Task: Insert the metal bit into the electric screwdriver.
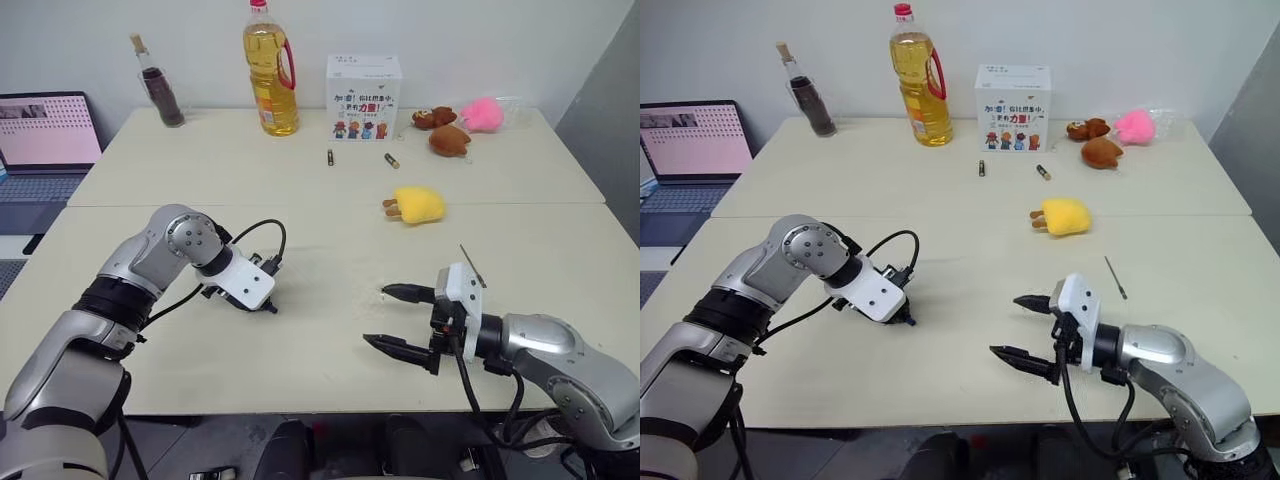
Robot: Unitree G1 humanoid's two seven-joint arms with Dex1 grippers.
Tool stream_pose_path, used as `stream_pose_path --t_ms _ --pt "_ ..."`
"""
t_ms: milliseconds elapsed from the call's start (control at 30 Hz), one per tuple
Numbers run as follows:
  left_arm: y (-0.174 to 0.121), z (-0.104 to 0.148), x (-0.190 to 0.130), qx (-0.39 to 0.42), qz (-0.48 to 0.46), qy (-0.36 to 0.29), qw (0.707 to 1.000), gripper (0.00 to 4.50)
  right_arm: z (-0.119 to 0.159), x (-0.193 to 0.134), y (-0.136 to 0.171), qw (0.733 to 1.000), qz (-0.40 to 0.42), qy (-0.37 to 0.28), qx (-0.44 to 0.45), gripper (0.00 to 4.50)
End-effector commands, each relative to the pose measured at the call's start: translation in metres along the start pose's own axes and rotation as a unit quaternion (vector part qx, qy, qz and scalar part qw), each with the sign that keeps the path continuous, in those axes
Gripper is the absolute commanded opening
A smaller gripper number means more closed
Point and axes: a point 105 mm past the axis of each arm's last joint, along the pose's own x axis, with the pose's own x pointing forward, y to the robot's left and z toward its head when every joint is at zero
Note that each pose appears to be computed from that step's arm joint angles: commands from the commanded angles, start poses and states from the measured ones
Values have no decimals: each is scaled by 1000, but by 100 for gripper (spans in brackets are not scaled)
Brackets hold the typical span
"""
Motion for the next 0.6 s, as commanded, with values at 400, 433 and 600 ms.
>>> stream_pose_path --t_ms 400,433,600 --pt "96 53 -99 -208 272 -324 882 163 55 -13 -16 995 -55 -60 -60 450" --pt "106 63 -109 -218 300 -361 855 163 61 -14 -18 994 -62 -67 -64 450" --pt "140 93 -130 -261 403 -472 739 163 85 -11 -25 988 -87 -96 -85 450"
